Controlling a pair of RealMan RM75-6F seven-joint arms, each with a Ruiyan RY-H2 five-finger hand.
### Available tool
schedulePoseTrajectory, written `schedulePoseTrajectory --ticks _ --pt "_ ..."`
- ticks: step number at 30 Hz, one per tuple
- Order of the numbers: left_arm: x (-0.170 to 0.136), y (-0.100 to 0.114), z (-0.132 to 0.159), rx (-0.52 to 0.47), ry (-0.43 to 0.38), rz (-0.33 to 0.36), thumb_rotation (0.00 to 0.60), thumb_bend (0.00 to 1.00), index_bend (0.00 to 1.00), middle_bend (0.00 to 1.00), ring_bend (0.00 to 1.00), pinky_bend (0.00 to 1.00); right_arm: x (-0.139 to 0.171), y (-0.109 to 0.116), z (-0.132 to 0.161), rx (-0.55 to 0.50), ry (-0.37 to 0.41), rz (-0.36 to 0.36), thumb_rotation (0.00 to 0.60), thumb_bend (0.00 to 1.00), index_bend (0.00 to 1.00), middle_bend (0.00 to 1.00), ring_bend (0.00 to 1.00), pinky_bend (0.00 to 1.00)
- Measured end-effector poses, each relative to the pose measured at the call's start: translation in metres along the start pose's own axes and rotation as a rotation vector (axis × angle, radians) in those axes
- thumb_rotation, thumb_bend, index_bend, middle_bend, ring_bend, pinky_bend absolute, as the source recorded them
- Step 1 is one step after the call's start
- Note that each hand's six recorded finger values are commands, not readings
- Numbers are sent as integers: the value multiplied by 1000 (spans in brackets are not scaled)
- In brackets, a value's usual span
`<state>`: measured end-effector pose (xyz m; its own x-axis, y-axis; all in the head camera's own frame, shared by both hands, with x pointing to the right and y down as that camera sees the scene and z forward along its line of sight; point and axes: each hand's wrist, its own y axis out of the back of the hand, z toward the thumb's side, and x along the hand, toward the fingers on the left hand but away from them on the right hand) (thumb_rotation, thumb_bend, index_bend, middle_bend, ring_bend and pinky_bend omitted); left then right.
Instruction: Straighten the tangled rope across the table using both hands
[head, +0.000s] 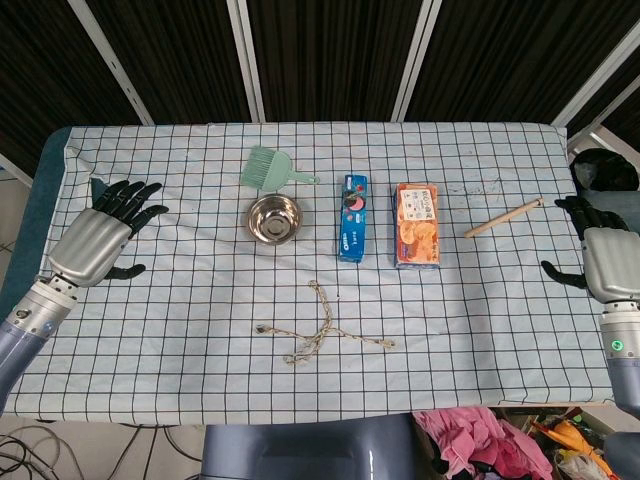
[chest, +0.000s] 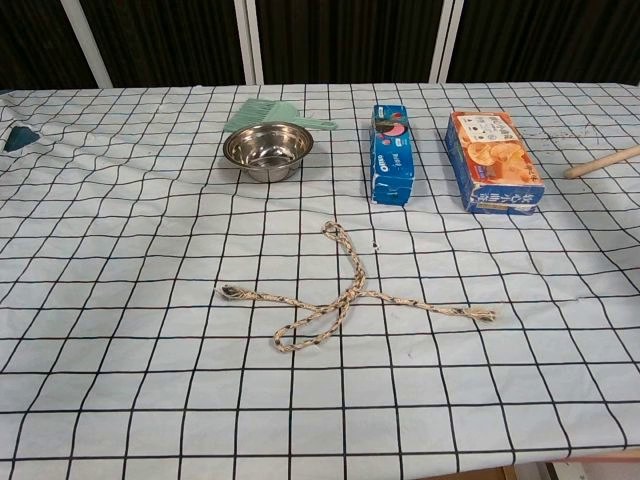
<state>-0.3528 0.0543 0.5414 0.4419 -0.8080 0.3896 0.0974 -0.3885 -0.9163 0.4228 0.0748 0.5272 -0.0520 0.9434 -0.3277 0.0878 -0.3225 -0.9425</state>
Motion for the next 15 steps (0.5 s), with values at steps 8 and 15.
schedulePoseTrajectory --ticks 8,15 --pt "0 -6 -2 9 2 -7 600 35 186 38 0 78 -1 -8 0 7 4 21 600 140 164 141 227 195" --pt "-1 -7 -3 9 4 0 600 39 182 53 5 89 0 -12 3 23 14 31 600 141 164 142 230 195"
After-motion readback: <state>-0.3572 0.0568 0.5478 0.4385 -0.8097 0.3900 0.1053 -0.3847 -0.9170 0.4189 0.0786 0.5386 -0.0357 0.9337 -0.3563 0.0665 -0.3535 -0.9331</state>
